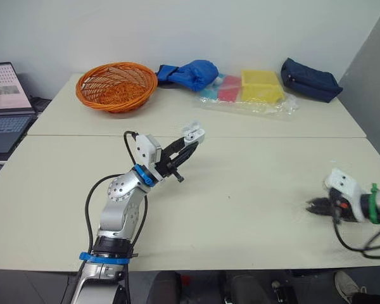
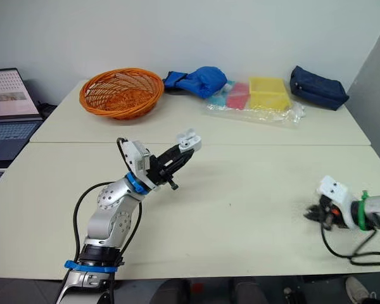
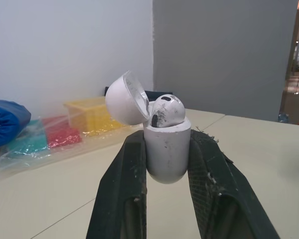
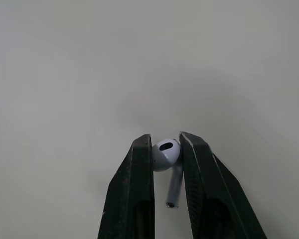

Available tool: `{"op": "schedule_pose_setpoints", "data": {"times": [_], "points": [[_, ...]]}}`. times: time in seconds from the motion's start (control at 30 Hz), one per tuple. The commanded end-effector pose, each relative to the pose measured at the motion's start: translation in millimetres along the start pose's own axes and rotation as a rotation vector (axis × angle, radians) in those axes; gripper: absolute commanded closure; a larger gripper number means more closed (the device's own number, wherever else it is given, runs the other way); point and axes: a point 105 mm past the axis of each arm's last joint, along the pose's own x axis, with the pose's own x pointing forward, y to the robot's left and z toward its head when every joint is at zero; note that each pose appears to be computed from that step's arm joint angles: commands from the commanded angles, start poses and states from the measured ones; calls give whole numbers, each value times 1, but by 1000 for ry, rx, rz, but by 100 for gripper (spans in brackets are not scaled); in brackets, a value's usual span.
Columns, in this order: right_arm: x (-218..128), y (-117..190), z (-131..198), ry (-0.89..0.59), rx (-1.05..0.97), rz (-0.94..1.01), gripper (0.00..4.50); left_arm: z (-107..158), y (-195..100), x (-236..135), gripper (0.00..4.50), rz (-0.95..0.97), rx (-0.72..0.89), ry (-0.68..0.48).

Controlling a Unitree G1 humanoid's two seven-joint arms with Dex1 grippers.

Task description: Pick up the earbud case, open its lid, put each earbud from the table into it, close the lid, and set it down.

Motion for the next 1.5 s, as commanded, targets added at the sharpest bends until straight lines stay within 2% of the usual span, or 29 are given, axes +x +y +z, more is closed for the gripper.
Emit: {"op": "schedule_pose_setpoints", "data": {"times": [0.03, 0.23, 0.47, 0.63, 0.8, 1.17, 1.5], "points": [[-16, -3, -18, 127, -102, 32, 409, 12, -4, 3, 375, -14, 36, -44], [-31, -31, -50, 256, -159, -67, 409, 11, -5, 2, 375, -9, 30, -43], [-25, -33, -70, 251, -101, -62, 409, 11, -8, 0, 375, -9, 27, -39], [-20, -34, -66, 192, -40, -75, 409, 11, -9, -3, 375, -4, 24, -31], [-19, -32, -69, 183, -27, -72, 251, 12, -11, -3, 375, -5, 21, -30], [-31, -25, -83, 263, -28, -34, 251, 11, -12, -3, 375, -3, 13, -31], [-27, -31, -85, 251, -16, -68, 251, 11, -12, -3, 375, 1, 15, -29]]}}
